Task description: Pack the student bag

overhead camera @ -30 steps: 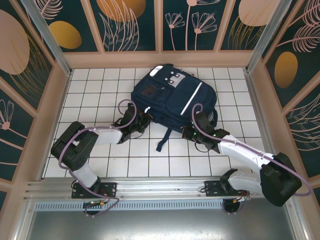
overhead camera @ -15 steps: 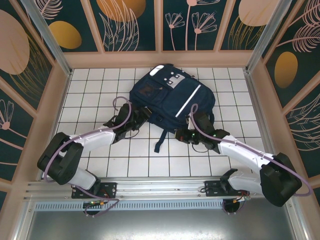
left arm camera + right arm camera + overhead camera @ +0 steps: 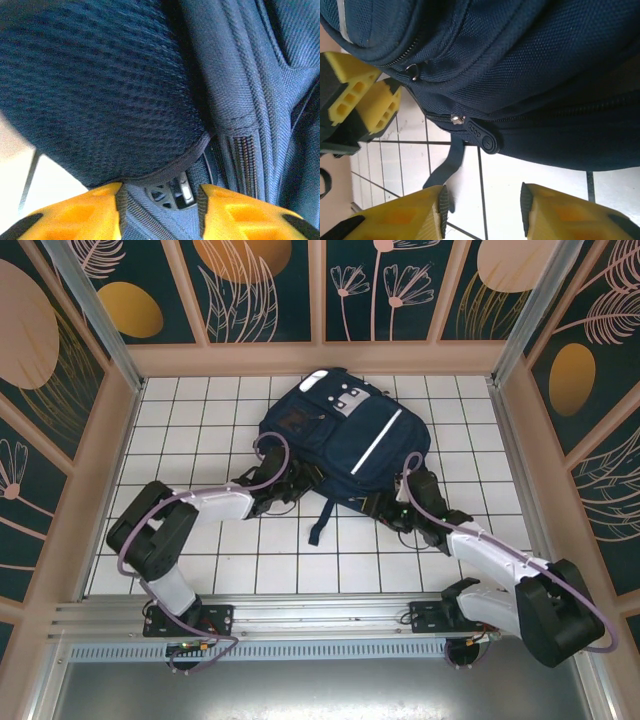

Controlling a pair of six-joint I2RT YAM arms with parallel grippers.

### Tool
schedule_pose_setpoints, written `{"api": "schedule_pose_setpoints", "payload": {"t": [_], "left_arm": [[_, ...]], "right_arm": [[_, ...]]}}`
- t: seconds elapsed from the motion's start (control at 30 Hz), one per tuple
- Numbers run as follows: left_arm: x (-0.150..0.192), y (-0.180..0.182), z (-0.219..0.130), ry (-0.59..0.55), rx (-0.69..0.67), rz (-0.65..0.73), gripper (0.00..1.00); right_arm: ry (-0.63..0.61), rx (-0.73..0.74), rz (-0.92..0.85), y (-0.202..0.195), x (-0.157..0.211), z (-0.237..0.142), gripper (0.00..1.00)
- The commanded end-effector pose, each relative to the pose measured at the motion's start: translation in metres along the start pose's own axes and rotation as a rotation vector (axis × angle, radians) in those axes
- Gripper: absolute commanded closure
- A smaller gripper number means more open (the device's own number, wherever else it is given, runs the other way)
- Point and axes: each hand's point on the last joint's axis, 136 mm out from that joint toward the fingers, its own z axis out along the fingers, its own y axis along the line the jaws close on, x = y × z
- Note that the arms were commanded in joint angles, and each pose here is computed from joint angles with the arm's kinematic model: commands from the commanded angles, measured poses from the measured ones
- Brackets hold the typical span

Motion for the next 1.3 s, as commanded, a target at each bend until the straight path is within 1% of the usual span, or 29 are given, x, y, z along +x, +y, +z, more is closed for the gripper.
{"api": "schedule_pose_setpoints", "payload": {"t": [0.0,0.13,0.3,0.43,0.73,0.9,1.07,1.27], "left_arm": [[0.005,-0.015,0.011,0.034,0.043,0.025,0.60],[0.007,-0.012,0.017,0.045,0.038,0.021,0.63],[0.011,-0.007,0.021,0.058,0.034,0.015,0.66],[0.012,-0.004,0.024,0.062,0.029,0.013,0.66],[0.015,-0.001,0.029,0.078,0.030,0.005,0.68],[0.018,0.003,0.030,0.084,0.026,-0.002,0.70],[0.023,0.008,0.032,0.097,0.022,-0.005,0.72],[0.033,0.017,0.037,0.122,0.016,-0.021,0.73]], "right_arm": [[-0.017,-0.129,0.010,0.019,-0.006,-0.002,0.59],[0.005,-0.142,0.031,0.014,-0.003,0.006,0.63],[0.014,-0.140,0.037,0.010,-0.004,0.016,0.65],[0.019,-0.106,0.044,0.001,-0.004,0.023,0.65],[0.012,-0.072,0.050,-0.011,-0.002,0.027,0.63],[0.015,-0.062,0.058,-0.012,-0.007,0.035,0.63],[0.014,-0.079,0.052,-0.003,-0.013,0.042,0.63],[0.004,-0.084,0.034,0.010,-0.020,0.047,0.68]]}}
